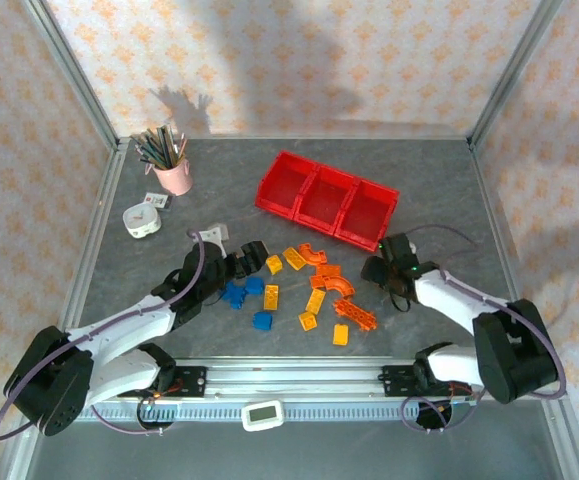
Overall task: Sort the legos into containers by color
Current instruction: Pick up the lego from the middle-right of the table, then place the lego in the container.
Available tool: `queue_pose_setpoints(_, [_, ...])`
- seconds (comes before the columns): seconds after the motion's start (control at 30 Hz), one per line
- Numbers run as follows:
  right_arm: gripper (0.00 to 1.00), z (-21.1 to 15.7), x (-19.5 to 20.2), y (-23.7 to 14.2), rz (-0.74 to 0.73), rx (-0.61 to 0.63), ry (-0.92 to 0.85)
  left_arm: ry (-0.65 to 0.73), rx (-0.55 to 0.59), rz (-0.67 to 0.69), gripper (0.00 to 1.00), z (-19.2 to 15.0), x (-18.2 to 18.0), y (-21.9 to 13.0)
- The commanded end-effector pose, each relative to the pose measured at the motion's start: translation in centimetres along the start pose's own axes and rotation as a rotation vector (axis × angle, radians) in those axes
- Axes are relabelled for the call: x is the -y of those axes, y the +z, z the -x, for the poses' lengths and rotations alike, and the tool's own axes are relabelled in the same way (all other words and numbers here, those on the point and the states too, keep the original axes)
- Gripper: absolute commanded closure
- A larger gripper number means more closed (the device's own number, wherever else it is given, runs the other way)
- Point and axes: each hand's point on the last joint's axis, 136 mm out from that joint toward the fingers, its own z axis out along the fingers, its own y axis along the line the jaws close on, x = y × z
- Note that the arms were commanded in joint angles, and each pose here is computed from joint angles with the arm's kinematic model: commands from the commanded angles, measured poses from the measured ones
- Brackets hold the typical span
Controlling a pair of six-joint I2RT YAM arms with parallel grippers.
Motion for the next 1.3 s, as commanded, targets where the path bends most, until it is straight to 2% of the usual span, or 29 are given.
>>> queue_pose_setpoints(0.0, [0.3,0.7,0.5,-0.1,-0.091,0.028,-0.018,-0.013,0.055,-0.044,0.01,1.8,2.0,-0.1])
queue_pose_setpoints(0.27, [0.44,2.0,0.9,-0.3,-0.161,0.074,-0.054,-0.005,0.048,-0.029,0.01,1.7,1.9,0.0])
queue_pose_setpoints(0.73, [0.77,2.8,0.7,-0.6,-0.186,0.081,-0.088,0.001,0.049,-0.028,0.01,1.9,2.0,-0.2])
queue_pose_setpoints(1.0, [0.8,4.4,-1.7,-4.0,-0.104,0.123,-0.101,0.007,0.081,-0.034,0.01,2.9,2.7,-1.3])
queue_pose_setpoints(1.27, [0.79,6.8,-9.3,-6.8,0.087,0.162,-0.15,0.029,0.165,0.013,0.01,5.5,2.7,-3.1])
